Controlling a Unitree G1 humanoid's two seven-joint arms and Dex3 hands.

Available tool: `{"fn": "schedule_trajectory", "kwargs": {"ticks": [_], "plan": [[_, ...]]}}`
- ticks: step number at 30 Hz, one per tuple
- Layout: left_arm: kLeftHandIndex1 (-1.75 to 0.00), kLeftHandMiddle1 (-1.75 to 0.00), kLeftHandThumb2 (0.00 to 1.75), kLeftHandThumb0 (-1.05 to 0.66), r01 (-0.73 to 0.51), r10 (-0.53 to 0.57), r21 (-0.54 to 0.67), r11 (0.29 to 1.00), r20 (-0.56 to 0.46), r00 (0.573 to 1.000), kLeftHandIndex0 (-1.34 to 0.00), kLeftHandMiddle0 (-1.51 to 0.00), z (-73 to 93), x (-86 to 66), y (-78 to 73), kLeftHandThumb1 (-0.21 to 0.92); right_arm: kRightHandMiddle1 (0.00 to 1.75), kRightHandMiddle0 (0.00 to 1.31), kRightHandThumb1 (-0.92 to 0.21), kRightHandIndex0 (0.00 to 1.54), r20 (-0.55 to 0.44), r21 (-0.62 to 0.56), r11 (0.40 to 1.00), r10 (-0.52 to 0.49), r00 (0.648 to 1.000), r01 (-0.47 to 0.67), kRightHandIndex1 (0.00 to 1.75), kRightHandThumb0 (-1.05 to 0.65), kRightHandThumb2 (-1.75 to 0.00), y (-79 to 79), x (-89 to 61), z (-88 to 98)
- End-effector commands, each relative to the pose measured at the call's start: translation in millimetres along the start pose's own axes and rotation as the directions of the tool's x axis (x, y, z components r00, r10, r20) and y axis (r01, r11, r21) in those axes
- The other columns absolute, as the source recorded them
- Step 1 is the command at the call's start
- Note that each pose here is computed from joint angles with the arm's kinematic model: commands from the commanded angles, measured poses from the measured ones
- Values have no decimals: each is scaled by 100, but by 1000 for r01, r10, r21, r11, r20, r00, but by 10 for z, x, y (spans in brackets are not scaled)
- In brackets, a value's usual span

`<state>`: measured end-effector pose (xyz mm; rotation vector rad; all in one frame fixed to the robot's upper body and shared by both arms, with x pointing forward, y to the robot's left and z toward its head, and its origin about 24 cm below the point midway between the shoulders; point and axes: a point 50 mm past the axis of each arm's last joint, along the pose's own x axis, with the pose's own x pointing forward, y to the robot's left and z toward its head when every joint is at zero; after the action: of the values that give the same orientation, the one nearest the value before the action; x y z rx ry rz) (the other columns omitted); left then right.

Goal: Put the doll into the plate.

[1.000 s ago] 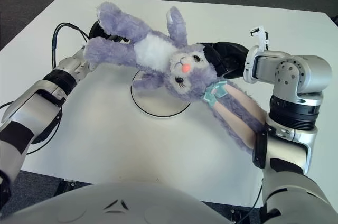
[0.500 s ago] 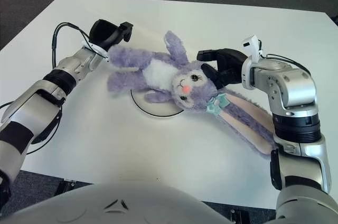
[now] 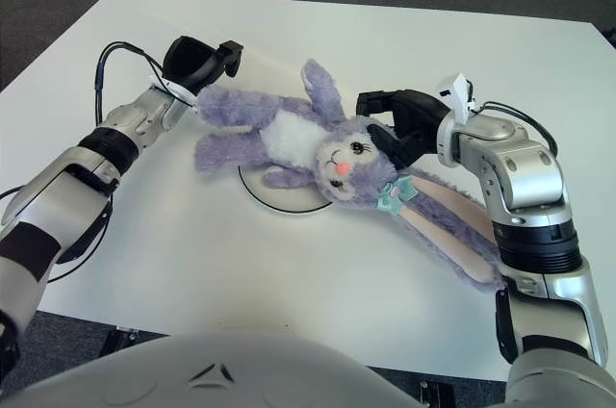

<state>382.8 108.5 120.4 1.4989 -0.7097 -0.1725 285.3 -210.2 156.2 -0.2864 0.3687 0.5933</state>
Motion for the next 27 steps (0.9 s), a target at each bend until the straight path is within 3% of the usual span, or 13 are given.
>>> {"fn": "schedule_trajectory", "kwargs": {"ticks": [1,11,17,21,24,27], "plan": [[-175,-175,132,-48,10,-10,-2,1000,-11,1000,-61,-118,-24,-33,-19,31,175,60,-1,89,-18,-38,999,-18,1000,17,165,0,-164,-23,-14,-45],[-175,-175,137,-50,-32,31,36,999,27,999,-65,-121,8,-35,-9,27,167,69,6,92,-12,-79,995,-69,998,68,174,-1,-172,-35,-5,-62],[-175,-175,139,-51,-40,38,55,998,34,999,-66,-123,21,-33,-15,26,165,63,-2,85,-58,-74,995,-70,996,66,175,-1,-163,-53,-8,-56],[-175,-175,139,-51,-34,32,60,998,35,999,-66,-122,30,-28,-20,26,171,39,-34,59,-76,-90,993,-87,993,81,175,-1,-129,-97,25,-89],[-175,-175,139,-51,-31,29,60,998,35,999,-66,-121,36,-26,-22,26,174,28,-69,31,-76,-102,992,-84,994,76,169,-25,-83,-124,49,-124],[-175,-175,138,-51,-26,24,58,998,32,999,-66,-120,45,-23,-27,26,146,9,-85,14,-58,-138,989,-64,996,56,144,-67,-70,-114,45,-108]]}}
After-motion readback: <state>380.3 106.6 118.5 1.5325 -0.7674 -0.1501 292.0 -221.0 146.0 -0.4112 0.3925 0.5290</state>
